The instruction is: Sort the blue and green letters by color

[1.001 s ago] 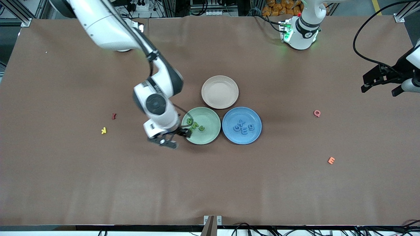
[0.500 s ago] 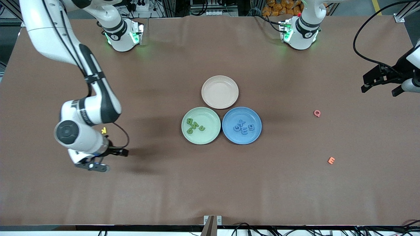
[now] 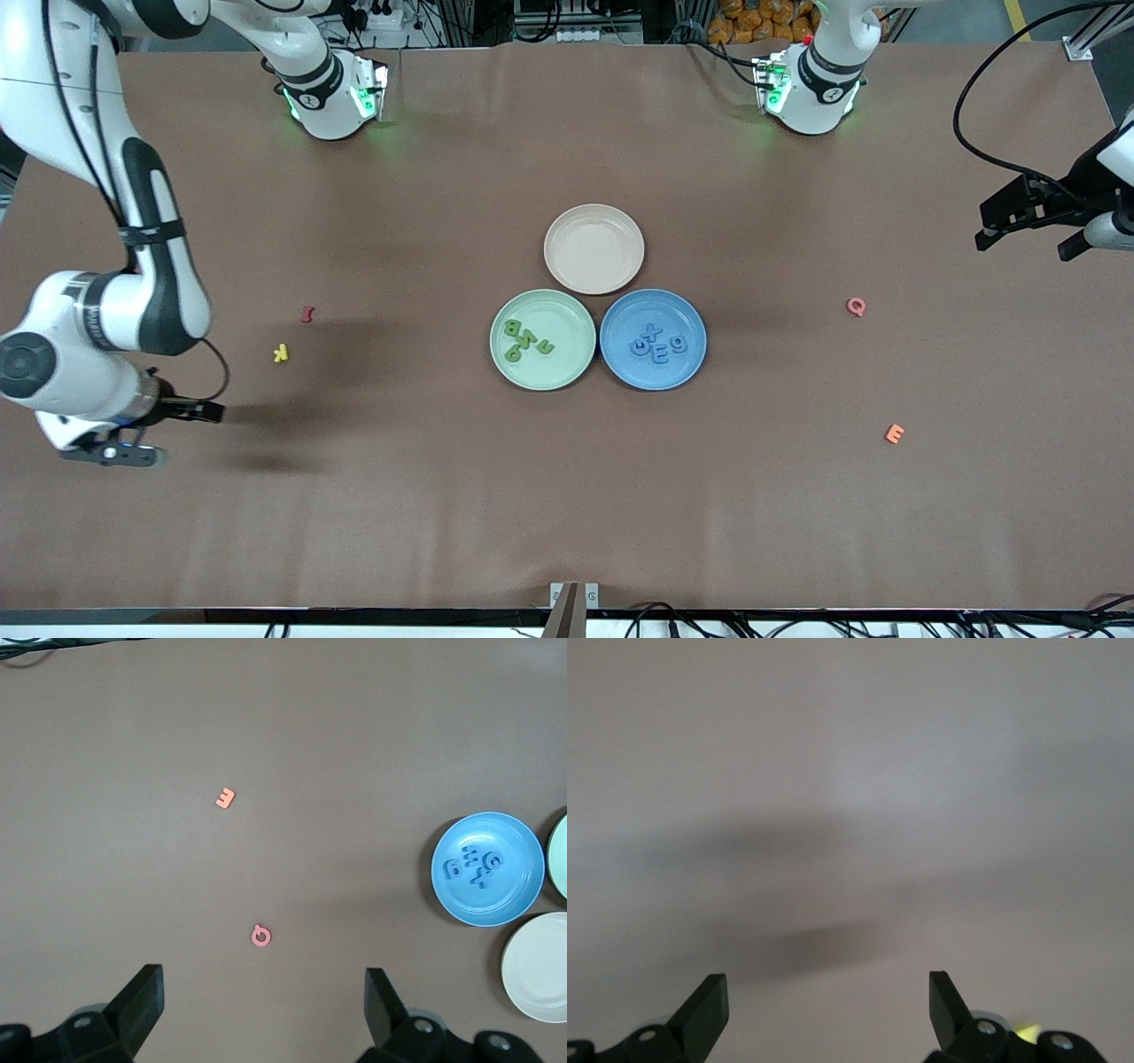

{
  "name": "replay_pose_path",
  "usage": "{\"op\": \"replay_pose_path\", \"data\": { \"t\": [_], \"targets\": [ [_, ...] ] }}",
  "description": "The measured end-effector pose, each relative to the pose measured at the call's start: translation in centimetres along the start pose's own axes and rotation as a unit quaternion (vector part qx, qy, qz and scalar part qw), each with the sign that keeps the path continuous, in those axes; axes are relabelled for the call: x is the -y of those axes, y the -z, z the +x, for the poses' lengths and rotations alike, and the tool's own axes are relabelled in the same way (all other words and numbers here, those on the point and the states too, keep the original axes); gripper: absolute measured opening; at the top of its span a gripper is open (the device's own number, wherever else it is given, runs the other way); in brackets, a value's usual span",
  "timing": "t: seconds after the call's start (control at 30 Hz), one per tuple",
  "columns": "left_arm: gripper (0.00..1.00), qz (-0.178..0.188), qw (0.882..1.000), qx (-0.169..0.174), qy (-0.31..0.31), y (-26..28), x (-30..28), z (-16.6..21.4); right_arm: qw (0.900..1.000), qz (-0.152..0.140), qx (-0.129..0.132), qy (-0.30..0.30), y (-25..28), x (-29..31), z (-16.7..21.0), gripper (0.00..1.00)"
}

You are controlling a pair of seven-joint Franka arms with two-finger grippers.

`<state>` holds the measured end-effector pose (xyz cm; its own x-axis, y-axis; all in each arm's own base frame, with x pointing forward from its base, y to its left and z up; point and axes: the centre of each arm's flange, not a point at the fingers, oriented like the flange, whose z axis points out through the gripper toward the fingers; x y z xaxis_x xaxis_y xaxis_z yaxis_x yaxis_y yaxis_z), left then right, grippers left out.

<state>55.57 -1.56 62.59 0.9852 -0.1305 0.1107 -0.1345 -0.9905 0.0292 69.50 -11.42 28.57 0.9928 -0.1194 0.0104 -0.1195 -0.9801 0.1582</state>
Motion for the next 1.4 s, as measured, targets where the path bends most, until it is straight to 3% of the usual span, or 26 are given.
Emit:
{"op": "replay_pose_path", "data": {
  "t": [0.27, 0.53, 0.73, 1.1, 1.2, 1.4],
  "targets": [
    [1.0, 0.0, 1.0, 0.0, 0.0, 0.0, 0.0, 0.0, 1.0, -0.007, -0.019, -0.012, 4.1, -4.7, -0.1, 1.0],
    [1.0, 0.0, 1.0, 0.0, 0.0, 0.0, 0.0, 0.0, 0.999, 0.004, 0.027, -0.018, 12.4, -6.0, -3.0, 1.0],
    [1.0, 0.0, 1.0, 0.0, 0.0, 0.0, 0.0, 0.0, 0.998, 0.034, 0.043, -0.005, 18.9, -6.7, -6.0, 1.0],
    [1.0, 0.0, 1.0, 0.0, 0.0, 0.0, 0.1, 0.0, 0.995, 0.057, 0.086, 0.001, 27.8, -8.1, -11.6, 1.0],
    [1.0, 0.0, 1.0, 0.0, 0.0, 0.0, 0.1, 0.0, 0.994, 0.071, 0.082, 0.004, 30.5, -7.9, -12.8, 1.0],
    [1.0, 0.0, 1.0, 0.0, 0.001, 0.0, 0.1, 0.0, 0.994, 0.093, 0.05, 0.011, 35.2, -7.4, -14.9, 1.0]
  ]
}}
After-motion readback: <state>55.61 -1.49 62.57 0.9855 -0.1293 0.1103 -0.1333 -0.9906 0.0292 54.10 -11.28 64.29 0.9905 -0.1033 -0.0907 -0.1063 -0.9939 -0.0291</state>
